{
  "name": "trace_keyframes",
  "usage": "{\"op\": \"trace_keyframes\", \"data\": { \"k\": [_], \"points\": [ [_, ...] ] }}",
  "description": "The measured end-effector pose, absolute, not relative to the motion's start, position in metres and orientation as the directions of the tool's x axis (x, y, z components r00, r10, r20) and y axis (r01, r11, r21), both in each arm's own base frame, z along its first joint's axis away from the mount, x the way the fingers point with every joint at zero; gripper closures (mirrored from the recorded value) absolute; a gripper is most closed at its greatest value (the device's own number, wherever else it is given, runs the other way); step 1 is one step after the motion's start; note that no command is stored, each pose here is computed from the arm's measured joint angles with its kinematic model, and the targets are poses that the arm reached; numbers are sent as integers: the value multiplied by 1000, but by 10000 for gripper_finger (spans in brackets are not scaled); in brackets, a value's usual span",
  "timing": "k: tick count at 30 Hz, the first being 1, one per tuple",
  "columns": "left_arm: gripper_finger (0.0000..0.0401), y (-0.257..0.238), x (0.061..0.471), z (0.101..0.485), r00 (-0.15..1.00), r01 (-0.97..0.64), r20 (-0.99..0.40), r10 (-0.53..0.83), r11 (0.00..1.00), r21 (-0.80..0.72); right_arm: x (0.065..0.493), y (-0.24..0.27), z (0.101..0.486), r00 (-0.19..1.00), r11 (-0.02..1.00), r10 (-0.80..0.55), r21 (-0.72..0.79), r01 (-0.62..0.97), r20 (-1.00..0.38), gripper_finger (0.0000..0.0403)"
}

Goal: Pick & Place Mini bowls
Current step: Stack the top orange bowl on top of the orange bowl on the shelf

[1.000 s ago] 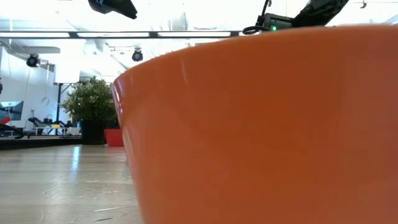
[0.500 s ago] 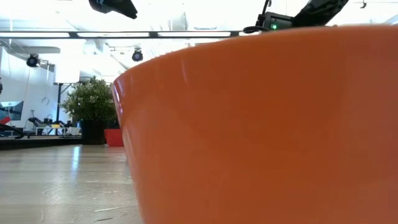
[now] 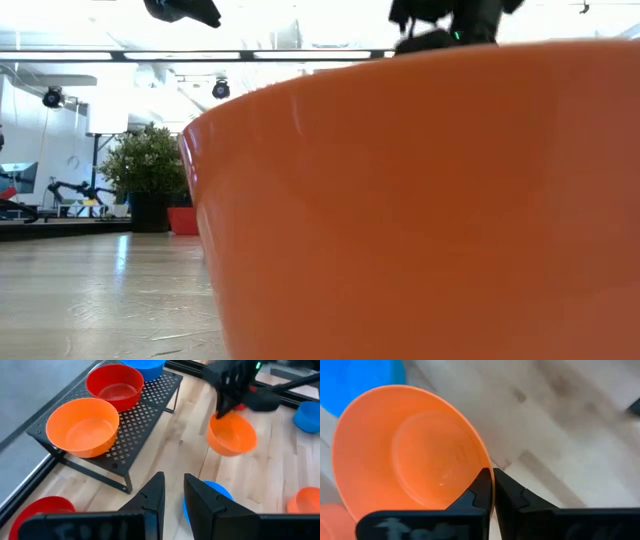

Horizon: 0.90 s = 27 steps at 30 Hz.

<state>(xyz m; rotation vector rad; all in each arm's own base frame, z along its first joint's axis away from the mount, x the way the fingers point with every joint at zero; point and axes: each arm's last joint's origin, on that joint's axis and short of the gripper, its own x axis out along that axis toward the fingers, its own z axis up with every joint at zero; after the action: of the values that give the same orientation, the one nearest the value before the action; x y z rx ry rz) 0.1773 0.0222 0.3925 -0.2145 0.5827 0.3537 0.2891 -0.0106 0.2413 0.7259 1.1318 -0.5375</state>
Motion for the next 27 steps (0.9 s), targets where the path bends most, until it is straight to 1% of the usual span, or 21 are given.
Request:
{"op": "trace_keyframes", "data": {
  "k": [7, 12, 15, 19, 24, 27],
  "points": [
    [336, 21, 187, 387, 775, -319, -604, 187, 940, -118, 299, -11, 300, 422, 688, -143, 217, 693, -895, 395],
    [336, 21, 194, 382, 763, -283, -625, 165, 954, -94, 302, -6, 331, 491, 714, -190, 223, 664, -850, 395],
    [336, 21, 196, 382, 762, -268, -628, 156, 959, -87, 304, -4, 343, 523, 722, -206, 233, 652, -827, 395],
    [336, 21, 195, 385, 772, -257, -617, 152, 963, -84, 304, -5, 350, 537, 724, -237, 221, 653, -810, 395],
    [336, 21, 198, 390, 802, -172, -576, 155, 985, 25, 304, -8, 360, 541, 711, -347, 162, 685, -766, 395],
    [336, 21, 198, 391, 812, -127, -563, 156, 988, 90, 303, -11, 373, 557, 705, -406, 139, 695, -724, 395]
  ]
}}
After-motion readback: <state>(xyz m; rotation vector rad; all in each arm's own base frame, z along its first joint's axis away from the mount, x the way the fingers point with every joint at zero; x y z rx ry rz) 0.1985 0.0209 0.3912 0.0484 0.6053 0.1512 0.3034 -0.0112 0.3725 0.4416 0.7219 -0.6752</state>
